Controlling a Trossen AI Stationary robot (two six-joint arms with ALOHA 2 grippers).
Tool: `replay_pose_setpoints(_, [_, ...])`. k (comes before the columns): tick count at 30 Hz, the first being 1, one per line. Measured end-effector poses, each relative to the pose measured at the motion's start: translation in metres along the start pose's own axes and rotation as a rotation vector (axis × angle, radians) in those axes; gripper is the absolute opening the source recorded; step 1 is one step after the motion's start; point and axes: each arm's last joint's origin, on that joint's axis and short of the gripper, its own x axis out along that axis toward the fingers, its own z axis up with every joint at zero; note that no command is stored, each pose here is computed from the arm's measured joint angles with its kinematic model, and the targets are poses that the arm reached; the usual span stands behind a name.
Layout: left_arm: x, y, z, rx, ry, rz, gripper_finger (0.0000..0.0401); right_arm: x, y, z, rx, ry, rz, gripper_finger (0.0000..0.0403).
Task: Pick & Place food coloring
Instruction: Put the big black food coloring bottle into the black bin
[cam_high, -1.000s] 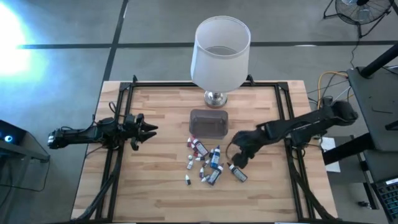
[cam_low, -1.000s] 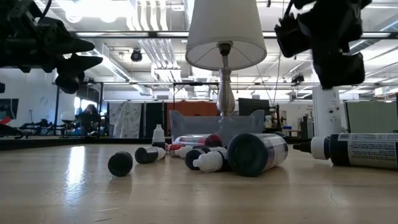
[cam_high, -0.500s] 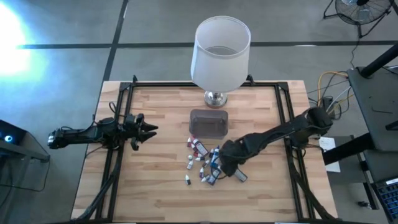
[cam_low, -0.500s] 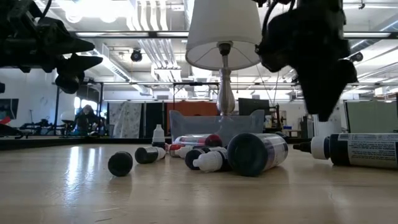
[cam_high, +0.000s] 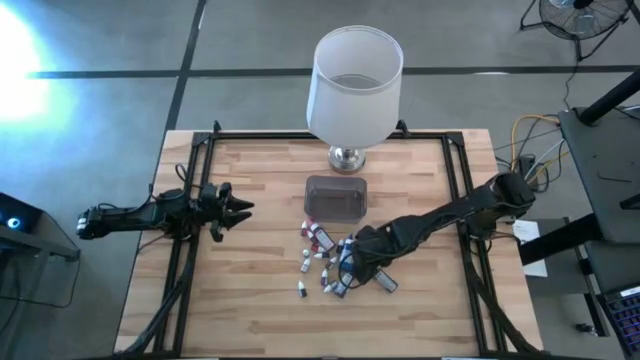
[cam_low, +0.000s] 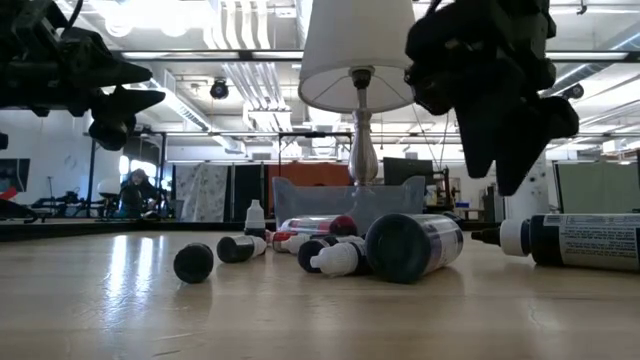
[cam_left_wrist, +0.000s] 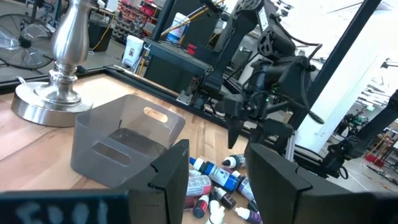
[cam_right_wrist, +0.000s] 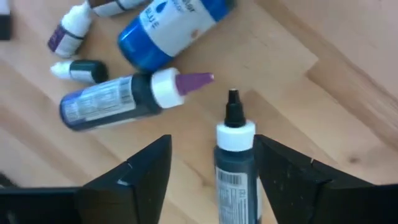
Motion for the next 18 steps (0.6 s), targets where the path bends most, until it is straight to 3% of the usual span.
replay_pose_setpoints(9, [0.0,0.0,0.0,0.0,0.0,0.0,0.0135,0.009,-0.008,-0.004,-0.046,0.026,-0.025,0.0299])
replay_pose_setpoints(18, [0.0,0.0,0.0,0.0,0.0,0.0,0.0135,0.032,0.003,-0.003,-0.175,0.053,-0.061,0.0294])
